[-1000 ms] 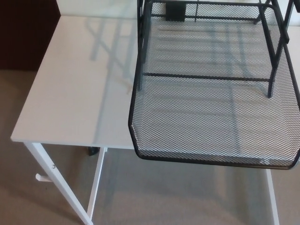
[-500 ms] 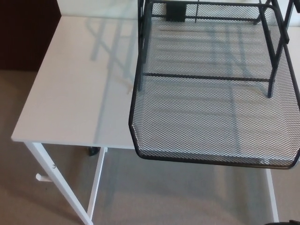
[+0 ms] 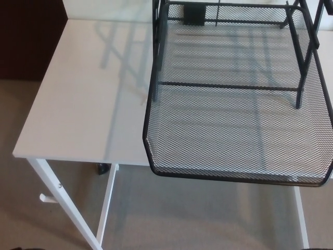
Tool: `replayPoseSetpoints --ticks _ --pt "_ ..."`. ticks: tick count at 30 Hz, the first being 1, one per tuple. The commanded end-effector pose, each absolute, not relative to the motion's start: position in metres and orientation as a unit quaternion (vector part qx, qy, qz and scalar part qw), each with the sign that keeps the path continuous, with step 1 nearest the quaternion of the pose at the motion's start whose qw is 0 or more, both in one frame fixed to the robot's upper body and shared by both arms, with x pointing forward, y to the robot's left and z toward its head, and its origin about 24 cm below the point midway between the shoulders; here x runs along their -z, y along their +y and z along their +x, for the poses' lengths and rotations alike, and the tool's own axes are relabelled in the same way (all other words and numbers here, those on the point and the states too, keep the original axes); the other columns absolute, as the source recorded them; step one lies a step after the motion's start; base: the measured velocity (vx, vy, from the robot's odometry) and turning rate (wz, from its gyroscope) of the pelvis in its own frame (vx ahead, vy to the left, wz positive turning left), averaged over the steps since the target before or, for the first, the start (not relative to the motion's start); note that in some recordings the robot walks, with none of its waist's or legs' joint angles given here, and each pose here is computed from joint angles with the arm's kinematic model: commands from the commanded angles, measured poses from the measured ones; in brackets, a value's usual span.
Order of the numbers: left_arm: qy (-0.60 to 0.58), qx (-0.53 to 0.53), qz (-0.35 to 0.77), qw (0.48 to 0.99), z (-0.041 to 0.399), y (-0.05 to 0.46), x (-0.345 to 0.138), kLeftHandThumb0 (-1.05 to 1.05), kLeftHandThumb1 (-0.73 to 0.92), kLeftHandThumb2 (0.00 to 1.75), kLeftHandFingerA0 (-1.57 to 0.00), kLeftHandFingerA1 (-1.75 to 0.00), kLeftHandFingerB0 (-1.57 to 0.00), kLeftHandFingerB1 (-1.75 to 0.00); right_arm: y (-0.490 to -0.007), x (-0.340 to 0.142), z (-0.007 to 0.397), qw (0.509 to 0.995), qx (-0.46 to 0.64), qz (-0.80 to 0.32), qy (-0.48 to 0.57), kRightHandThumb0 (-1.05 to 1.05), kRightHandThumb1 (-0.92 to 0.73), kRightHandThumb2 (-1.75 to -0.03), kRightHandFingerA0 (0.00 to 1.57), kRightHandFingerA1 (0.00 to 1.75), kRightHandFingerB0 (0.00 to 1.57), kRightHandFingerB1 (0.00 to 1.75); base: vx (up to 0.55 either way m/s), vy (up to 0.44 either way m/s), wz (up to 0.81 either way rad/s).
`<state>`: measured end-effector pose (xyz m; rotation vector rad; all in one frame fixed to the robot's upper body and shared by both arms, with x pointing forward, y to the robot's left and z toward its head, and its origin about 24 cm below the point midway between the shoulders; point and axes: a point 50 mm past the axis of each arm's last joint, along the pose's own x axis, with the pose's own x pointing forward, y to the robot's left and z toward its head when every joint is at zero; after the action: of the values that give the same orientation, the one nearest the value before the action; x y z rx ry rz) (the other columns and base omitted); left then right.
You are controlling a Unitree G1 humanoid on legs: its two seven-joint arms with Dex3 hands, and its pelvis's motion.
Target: The robot walk towards a table in front and then pushes a layer of a file tray back to its original position using its right hand
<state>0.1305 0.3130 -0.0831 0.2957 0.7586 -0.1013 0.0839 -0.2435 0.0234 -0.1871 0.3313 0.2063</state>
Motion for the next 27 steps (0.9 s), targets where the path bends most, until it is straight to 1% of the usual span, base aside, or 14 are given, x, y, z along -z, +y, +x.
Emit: replayPoseSetpoints --ticks 1,3,8,9,14,16,19,22,24,25,26,27 --pt "0.373 0.035 0.161 0.913 0.132 0.321 0.079 -0.37 0.39 0.62 -0.59 -0.46 -0.49 -0.43 -0.249 -0.062 0.083 0.993 -0.057 -0.067 0.083 -0.5 -0.51 -0.56 0.8 0.47 0.7 0.44 0.0 0.0 0.0" --pt "0.372 0.038 0.161 0.913 0.132 0.321 0.079 -0.36 0.4 0.62 -0.59 -0.46 -0.49 -0.43 -0.249 -0.073 0.081 0.993 -0.062 -0.061 0.079 -0.5 -0.49 -0.56 0.84 0.47 0.72 0.45 0.0 0.0 0.0" --pt "0.366 0.038 0.168 0.915 0.134 0.322 0.076 -0.36 0.4 0.62 -0.6 -0.46 -0.5 -0.43 -0.247 -0.087 0.082 0.993 -0.087 -0.056 0.056 -0.52 -0.48 -0.56 0.84 0.48 0.72 0.46 0.0 0.0 0.0" --pt "0.364 0.038 0.166 0.916 0.134 0.322 0.076 -0.36 0.4 0.61 -0.58 -0.46 -0.48 -0.43 -0.244 -0.091 0.081 0.993 -0.09 -0.055 0.051 -0.54 -0.47 -0.55 0.86 0.47 0.74 0.45 0.0 0.0 0.0" --pt "0.367 0.039 0.154 0.917 0.134 0.322 0.076 -0.36 0.4 0.61 -0.58 -0.46 -0.47 -0.42 -0.234 -0.111 0.076 0.991 -0.109 -0.076 -0.02 -0.55 -0.5 -0.56 0.87 0.47 0.75 0.44 0.0 0.0 0.0" --pt "0.363 0.045 0.165 0.916 0.136 0.322 0.075 -0.37 0.4 0.62 -0.57 -0.46 -0.47 -0.43 -0.227 -0.121 0.073 0.986 -0.113 -0.1 -0.067 -0.53 -0.52 -0.57 0.85 0.45 0.73 0.42 0.0 0.0 0.0" --pt "0.362 0.044 0.163 0.917 0.138 0.323 0.074 -0.37 0.4 0.62 -0.57 -0.46 -0.46 -0.42 -0.222 -0.129 0.07 0.982 -0.117 -0.116 -0.096 -0.52 -0.52 -0.57 0.85 0.45 0.73 0.42 0.0 0.0 0.0" --pt "0.359 0.04 0.164 0.918 0.142 0.324 0.073 -0.37 0.39 0.61 -0.58 -0.46 -0.48 -0.42 -0.212 -0.145 0.07 0.97 -0.125 -0.14 -0.153 -0.54 -0.53 -0.58 0.87 0.46 0.73 0.42 0.0 0.0 0.0" --pt "0.359 0.04 0.162 0.918 0.142 0.324 0.073 -0.36 0.39 0.61 -0.58 -0.46 -0.48 -0.42 -0.21 -0.148 0.07 0.965 -0.123 -0.157 -0.171 -0.55 -0.53 -0.58 0.87 0.46 0.74 0.42 0.0 0.0 0.0" --pt "0.358 0.04 0.161 0.919 0.142 0.324 0.073 -0.36 0.39 0.61 -0.57 -0.45 -0.48 -0.42 -0.205 -0.155 0.074 0.943 -0.122 -0.203 -0.233 -0.55 -0.56 -0.58 0.84 0.46 0.72 0.42 0.0 0.0 0.0" --pt "0.357 0.042 0.163 0.919 0.142 0.324 0.072 -0.36 0.4 0.61 -0.57 -0.45 -0.47 -0.42 -0.202 -0.157 0.076 0.934 -0.122 -0.223 -0.251 -0.57 -0.56 -0.58 0.76 0.48 0.67 0.4 0.0 0.0 0.0" --pt "0.356 0.045 0.166 0.919 0.142 0.325 0.072 -0.36 0.4 0.61 -0.57 -0.45 -0.47 -0.42 -0.199 -0.16 0.078 0.924 -0.121 -0.244 -0.269 -0.57 -0.56 -0.58 0.76 0.48 0.67 0.4 0.0 0.0 0.0"
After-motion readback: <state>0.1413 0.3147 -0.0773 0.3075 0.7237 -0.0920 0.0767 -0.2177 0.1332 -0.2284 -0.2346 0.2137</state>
